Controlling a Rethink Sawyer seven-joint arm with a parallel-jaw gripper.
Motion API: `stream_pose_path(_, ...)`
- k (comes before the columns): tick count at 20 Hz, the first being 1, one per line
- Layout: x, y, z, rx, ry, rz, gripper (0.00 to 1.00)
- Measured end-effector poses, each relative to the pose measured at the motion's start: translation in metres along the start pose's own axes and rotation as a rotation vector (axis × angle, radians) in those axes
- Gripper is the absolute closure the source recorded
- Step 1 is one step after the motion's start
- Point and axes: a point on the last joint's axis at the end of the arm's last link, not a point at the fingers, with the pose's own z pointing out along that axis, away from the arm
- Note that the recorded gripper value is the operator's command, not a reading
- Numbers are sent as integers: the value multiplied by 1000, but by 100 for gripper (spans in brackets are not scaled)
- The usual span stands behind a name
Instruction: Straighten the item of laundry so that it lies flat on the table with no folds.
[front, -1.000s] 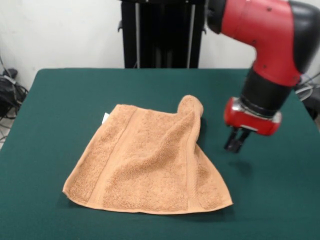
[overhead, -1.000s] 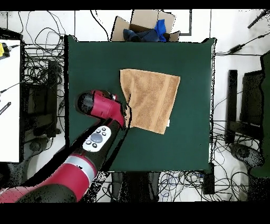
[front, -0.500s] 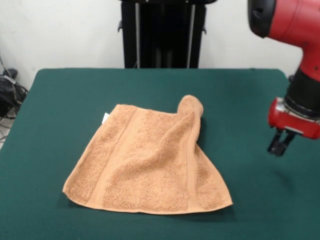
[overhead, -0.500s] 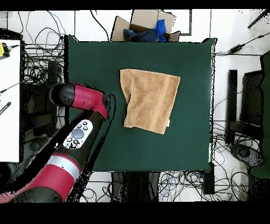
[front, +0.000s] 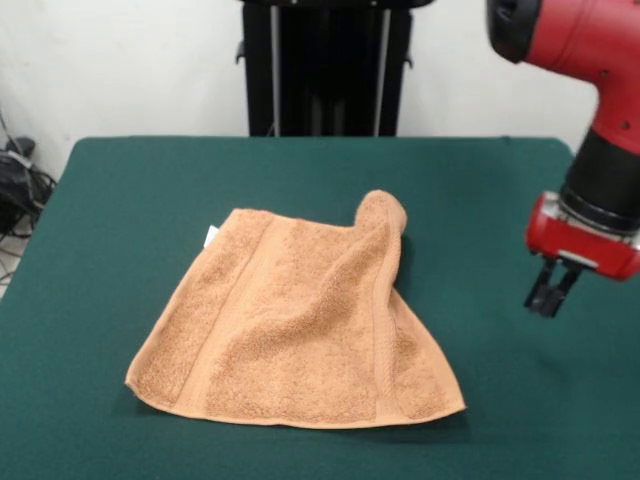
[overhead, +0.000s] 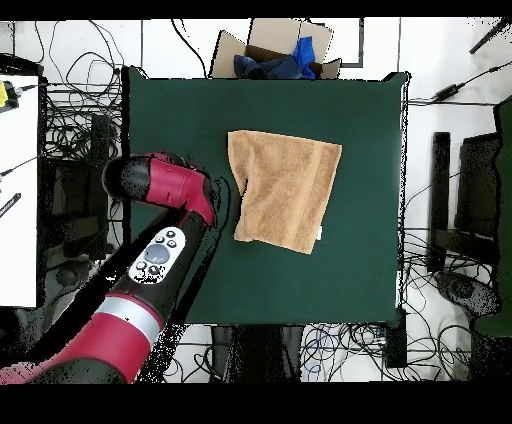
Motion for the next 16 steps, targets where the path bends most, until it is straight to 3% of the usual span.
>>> stream_pose_path(9, -22, -82, 16, 63, -89, 17, 100)
stream_pose_path(11, -22, -92, 19, 75, -91, 13, 100)
stream_pose_path(12, -19, -109, 26, 97, -89, 0, 100)
stream_pose_path(16, -9, -124, 33, 123, -73, -27, 100)
